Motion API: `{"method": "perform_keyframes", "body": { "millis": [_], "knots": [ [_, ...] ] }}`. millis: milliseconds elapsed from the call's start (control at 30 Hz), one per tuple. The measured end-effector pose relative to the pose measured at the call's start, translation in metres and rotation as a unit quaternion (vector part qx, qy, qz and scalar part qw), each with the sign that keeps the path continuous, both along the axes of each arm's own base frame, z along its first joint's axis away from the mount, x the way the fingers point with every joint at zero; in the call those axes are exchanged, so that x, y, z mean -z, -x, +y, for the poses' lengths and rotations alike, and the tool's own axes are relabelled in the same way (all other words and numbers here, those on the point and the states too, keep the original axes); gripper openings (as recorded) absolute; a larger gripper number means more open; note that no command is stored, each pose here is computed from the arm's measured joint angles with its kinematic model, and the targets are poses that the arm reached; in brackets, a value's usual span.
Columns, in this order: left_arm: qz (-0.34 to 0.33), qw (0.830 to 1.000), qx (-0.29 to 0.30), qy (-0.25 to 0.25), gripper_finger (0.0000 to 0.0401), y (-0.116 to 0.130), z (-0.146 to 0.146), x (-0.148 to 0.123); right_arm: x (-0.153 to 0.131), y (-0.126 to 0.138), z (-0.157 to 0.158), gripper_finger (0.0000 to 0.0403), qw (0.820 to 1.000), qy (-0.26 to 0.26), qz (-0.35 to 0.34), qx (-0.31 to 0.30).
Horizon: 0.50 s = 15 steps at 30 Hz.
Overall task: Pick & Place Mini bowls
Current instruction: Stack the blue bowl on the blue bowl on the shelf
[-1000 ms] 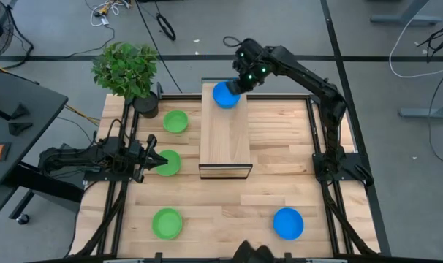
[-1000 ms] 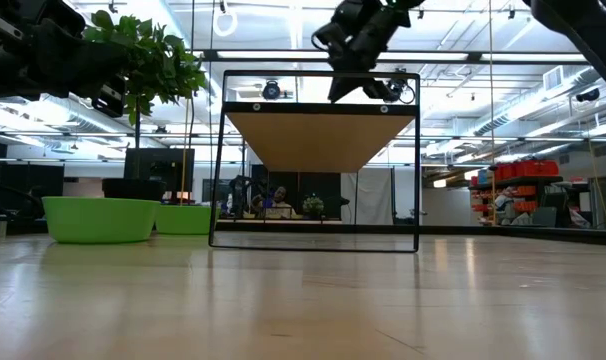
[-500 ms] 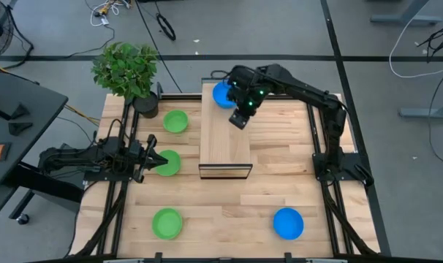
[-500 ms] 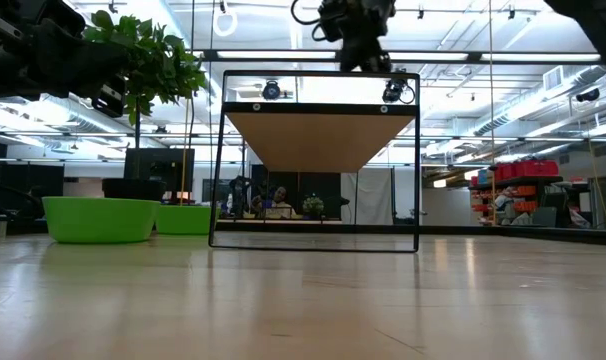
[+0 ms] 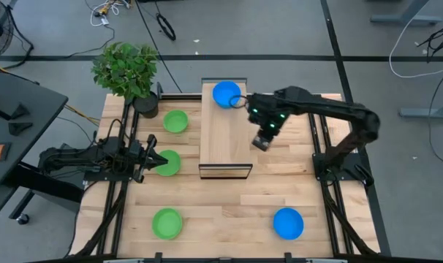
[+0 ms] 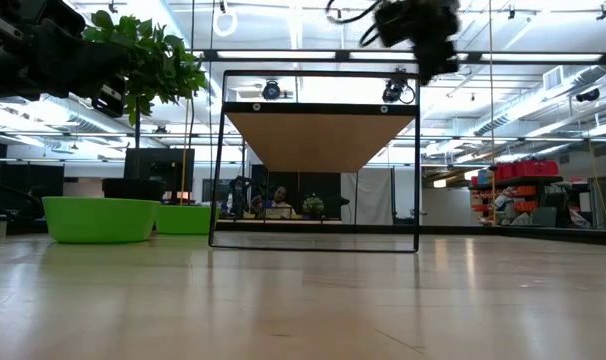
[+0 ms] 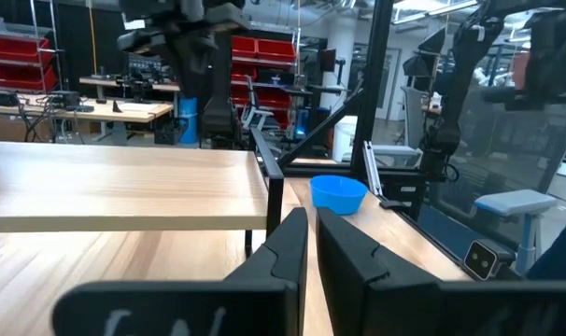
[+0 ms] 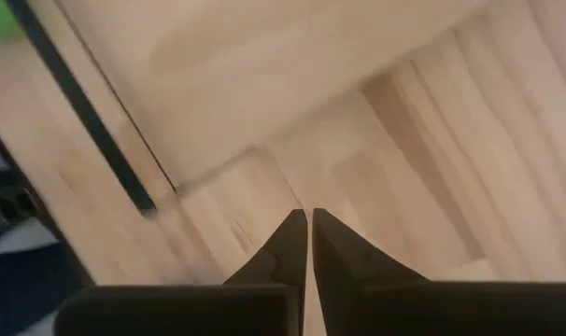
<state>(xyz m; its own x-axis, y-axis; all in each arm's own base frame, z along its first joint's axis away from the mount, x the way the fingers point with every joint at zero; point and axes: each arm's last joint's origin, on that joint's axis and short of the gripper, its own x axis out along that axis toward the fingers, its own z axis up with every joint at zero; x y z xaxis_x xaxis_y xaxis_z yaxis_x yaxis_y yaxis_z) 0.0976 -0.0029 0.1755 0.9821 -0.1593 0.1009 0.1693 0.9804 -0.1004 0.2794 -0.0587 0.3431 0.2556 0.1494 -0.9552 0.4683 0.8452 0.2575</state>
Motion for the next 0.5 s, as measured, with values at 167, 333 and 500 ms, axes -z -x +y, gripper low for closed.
{"method": "perform_keyframes", "body": {
  "millis": [167, 333, 500],
  "knots": [
    [0.0, 1.0, 0.0, 0.0, 0.003, 0.0, 0.0, 0.0, 0.002, 0.035, 0.014, 0.0024, 0.997, 0.046, -0.009, -0.062],
    [0.0, 1.0, 0.0, 0.0, 0.003, 0.0, 0.0, 0.0, 0.004, 0.067, 0.027, 0.0024, 0.992, 0.068, -0.027, -0.105],
    [0.0, 1.0, 0.0, 0.0, 0.003, 0.0, 0.0, 0.0, 0.013, 0.083, 0.041, 0.0024, 0.984, 0.083, -0.065, -0.145]
  ]
}}
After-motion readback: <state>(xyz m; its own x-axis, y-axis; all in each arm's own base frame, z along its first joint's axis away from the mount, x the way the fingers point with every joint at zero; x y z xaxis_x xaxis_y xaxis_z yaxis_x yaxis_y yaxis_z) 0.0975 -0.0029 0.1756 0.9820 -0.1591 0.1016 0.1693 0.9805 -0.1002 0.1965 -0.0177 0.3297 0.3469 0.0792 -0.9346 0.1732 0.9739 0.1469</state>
